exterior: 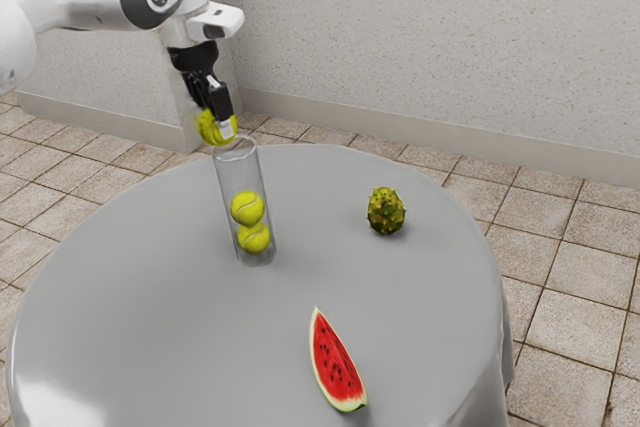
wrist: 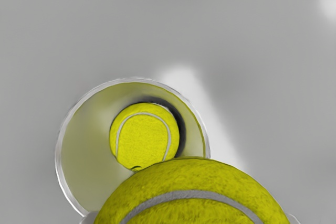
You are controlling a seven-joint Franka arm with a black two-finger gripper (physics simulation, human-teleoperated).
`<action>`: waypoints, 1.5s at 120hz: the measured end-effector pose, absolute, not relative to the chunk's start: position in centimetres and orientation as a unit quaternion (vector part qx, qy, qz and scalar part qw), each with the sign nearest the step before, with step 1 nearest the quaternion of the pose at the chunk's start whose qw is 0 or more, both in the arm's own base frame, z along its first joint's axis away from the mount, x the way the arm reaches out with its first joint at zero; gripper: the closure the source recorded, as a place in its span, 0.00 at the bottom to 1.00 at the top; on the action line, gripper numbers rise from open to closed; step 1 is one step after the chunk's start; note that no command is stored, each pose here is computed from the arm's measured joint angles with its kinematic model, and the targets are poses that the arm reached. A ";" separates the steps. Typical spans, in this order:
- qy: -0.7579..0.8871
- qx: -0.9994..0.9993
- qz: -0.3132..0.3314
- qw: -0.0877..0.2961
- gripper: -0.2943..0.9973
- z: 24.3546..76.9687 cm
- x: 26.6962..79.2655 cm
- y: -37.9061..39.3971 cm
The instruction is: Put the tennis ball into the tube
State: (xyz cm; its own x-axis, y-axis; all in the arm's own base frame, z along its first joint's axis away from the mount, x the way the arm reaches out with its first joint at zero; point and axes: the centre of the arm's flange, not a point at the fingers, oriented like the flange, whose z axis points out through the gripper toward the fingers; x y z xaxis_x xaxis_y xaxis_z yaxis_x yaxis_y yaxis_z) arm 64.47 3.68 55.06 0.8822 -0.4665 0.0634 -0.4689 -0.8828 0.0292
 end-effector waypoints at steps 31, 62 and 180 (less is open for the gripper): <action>-0.236 0.971 0.030 0.019 0.64 54.2 66.3 4.1; -0.232 0.972 0.027 0.021 0.63 52.7 67.4 4.2; -0.205 0.978 0.023 0.032 0.24 59.4 57.9 2.0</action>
State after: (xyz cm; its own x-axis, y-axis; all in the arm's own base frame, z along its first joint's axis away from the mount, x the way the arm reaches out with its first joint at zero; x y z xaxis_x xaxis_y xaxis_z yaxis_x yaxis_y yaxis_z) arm 57.88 1.95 59.42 0.9149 -0.3993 0.0590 -0.4023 -0.9139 0.0536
